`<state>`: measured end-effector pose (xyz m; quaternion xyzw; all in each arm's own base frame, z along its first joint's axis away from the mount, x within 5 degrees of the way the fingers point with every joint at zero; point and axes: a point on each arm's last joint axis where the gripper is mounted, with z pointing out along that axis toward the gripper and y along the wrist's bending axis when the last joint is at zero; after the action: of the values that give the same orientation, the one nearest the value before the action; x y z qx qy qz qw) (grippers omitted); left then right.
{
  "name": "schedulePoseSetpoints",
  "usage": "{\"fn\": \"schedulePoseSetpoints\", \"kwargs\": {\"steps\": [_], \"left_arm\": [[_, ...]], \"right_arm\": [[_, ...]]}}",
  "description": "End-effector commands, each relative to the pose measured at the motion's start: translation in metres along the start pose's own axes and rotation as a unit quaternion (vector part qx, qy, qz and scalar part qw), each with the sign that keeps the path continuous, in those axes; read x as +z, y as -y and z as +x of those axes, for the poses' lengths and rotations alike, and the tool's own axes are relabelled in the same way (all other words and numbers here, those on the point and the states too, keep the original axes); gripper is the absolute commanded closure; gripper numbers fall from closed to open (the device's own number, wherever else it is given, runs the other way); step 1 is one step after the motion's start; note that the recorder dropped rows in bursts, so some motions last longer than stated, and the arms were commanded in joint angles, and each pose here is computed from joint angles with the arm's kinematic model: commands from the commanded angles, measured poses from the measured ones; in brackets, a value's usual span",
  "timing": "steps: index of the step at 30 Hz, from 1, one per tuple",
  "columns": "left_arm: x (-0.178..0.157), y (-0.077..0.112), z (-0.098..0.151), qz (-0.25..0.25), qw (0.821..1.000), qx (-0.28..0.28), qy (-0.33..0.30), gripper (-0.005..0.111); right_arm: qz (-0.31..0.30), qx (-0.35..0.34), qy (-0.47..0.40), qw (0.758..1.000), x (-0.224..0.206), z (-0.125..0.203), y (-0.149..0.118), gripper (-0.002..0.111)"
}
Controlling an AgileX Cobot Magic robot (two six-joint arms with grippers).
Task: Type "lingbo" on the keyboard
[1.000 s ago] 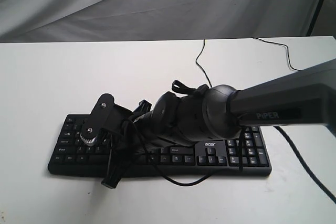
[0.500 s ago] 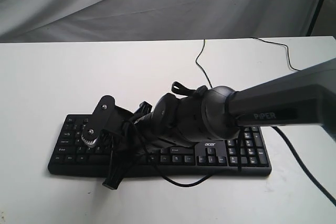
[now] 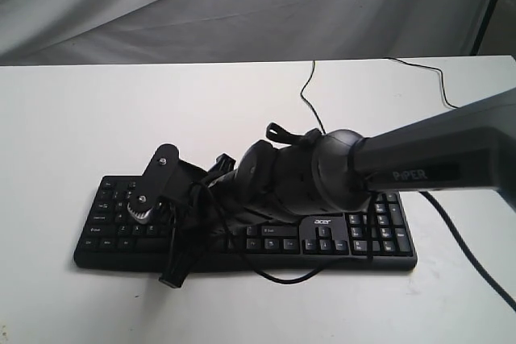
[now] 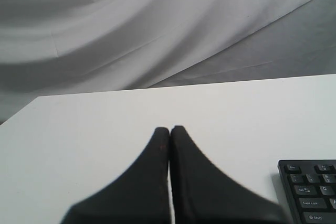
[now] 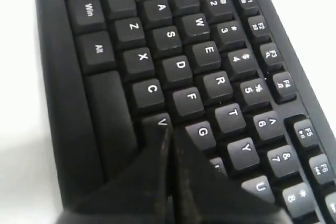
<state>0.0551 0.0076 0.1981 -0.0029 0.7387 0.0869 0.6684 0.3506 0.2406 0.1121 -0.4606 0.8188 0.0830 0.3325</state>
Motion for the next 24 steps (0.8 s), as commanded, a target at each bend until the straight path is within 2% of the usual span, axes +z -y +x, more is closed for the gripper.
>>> {"fn": "schedulePoseSetpoints", "kwargs": {"steps": [1,8,18,24], "left_arm": [[0.001,0.000,0.001,0.002,1.000,-0.001,-0.001,0.106],[0.001,0.000,0.001,0.002,1.000,-0.001,-0.001,0.106],[0.001,0.000,0.001,0.002,1.000,-0.001,-0.001,0.106],[0.001,0.000,0.001,0.002,1.000,-0.001,-0.001,0.106]], "right_arm": [[0.006,-0.004,0.016,1.000,-0.013,-0.009,0.006,0.108],[0.006,0.000,0.016,1.000,-0.015,-0.008,0.010,0.108],[0.036,0.037,0.012,0.999,-0.045,0.011,0.041,0.108],[0.041,0.040,0.008,0.998,-0.046,0.015,0.046,0.108]]}}
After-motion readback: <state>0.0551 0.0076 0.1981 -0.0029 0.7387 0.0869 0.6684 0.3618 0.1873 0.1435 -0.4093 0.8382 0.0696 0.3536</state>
